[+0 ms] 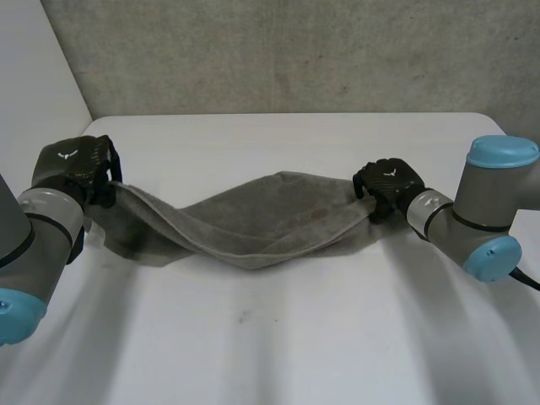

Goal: Fold the towel.

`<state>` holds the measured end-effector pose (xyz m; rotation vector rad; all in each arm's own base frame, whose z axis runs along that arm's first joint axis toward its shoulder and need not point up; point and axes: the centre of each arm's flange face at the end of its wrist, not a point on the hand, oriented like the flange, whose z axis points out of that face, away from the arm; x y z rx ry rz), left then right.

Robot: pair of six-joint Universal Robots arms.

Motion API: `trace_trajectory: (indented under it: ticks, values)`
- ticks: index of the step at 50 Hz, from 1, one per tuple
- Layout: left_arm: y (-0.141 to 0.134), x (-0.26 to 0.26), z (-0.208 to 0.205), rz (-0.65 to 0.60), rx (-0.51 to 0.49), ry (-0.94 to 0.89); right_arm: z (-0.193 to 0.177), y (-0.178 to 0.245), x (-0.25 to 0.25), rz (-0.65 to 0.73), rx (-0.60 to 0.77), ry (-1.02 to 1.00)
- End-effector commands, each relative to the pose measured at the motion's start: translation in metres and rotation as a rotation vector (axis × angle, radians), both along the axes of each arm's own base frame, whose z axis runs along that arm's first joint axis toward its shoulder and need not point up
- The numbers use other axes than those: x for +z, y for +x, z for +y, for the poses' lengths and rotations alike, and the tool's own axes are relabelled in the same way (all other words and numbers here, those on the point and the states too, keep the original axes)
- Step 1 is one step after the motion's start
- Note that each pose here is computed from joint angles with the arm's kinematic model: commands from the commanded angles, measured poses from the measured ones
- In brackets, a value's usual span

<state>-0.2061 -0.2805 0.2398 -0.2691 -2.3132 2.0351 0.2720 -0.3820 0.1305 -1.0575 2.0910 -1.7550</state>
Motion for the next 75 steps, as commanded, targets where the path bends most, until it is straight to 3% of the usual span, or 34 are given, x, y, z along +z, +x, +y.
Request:
trace_trajectory:
  ticks: [1,14,16,19,21,22,24,31,38,40,41,43,46,48,51,58,75]
  values:
    - [-0.001,-0.004,-0.001,-0.004,-0.001,0.012,-0.004,0.002,0.001,-0.003,0.001,-0.012]
    - [-0.002,-0.007,-0.007,-0.009,-0.003,0.016,-0.014,0.008,0.007,-0.013,0.007,-0.040]
    - [-0.004,0.005,-0.013,0.000,-0.005,-0.026,-0.016,0.008,0.054,-0.051,0.004,-0.139]
    - [-0.006,0.014,-0.016,0.009,-0.009,-0.055,-0.013,0.008,0.081,-0.077,0.004,-0.192]
    - [-0.012,0.040,-0.024,0.033,-0.038,-0.139,-0.009,0.001,0.135,-0.138,-0.011,-0.306]
    - [-0.012,0.040,-0.024,0.033,-0.038,-0.139,-0.009,0.001,0.136,-0.138,-0.011,-0.306]
    - [-0.017,0.076,-0.033,0.067,-0.064,-0.254,-0.005,-0.006,0.191,-0.235,-0.067,-0.482]
    - [-0.026,0.142,-0.041,0.145,-0.087,-0.490,0.010,-0.025,0.261,-0.462,-0.140,-0.743]
    - [-0.033,0.120,-0.030,0.134,-0.109,-0.432,0.022,-0.030,0.218,-0.382,-0.123,-0.544]
    - [-0.035,0.080,-0.014,0.095,-0.135,-0.311,0.035,-0.029,0.174,-0.283,-0.089,-0.339]
    - [-0.035,0.080,-0.014,0.095,-0.135,-0.311,0.035,-0.029,0.174,-0.282,-0.089,-0.338]
    - [-0.030,0.039,0.005,0.057,-0.145,-0.189,0.053,-0.032,0.124,-0.130,-0.059,-0.133]
    - [-0.027,0.019,0.014,0.037,-0.147,-0.124,0.063,-0.037,0.100,-0.046,-0.050,-0.054]
    - [-0.021,-0.017,0.034,0.004,-0.159,-0.005,0.078,-0.053,0.066,0.103,-0.045,0.068]
    - [-0.014,-0.044,0.050,-0.019,-0.166,0.089,0.091,-0.063,0.046,0.165,-0.035,0.134]
    - [-0.007,-0.066,0.071,-0.040,-0.179,0.178,0.105,-0.076,0.025,0.176,-0.059,0.238]
    - [-0.004,-0.046,0.076,-0.018,-0.174,0.103,0.111,-0.080,0.017,0.140,-0.032,0.231]
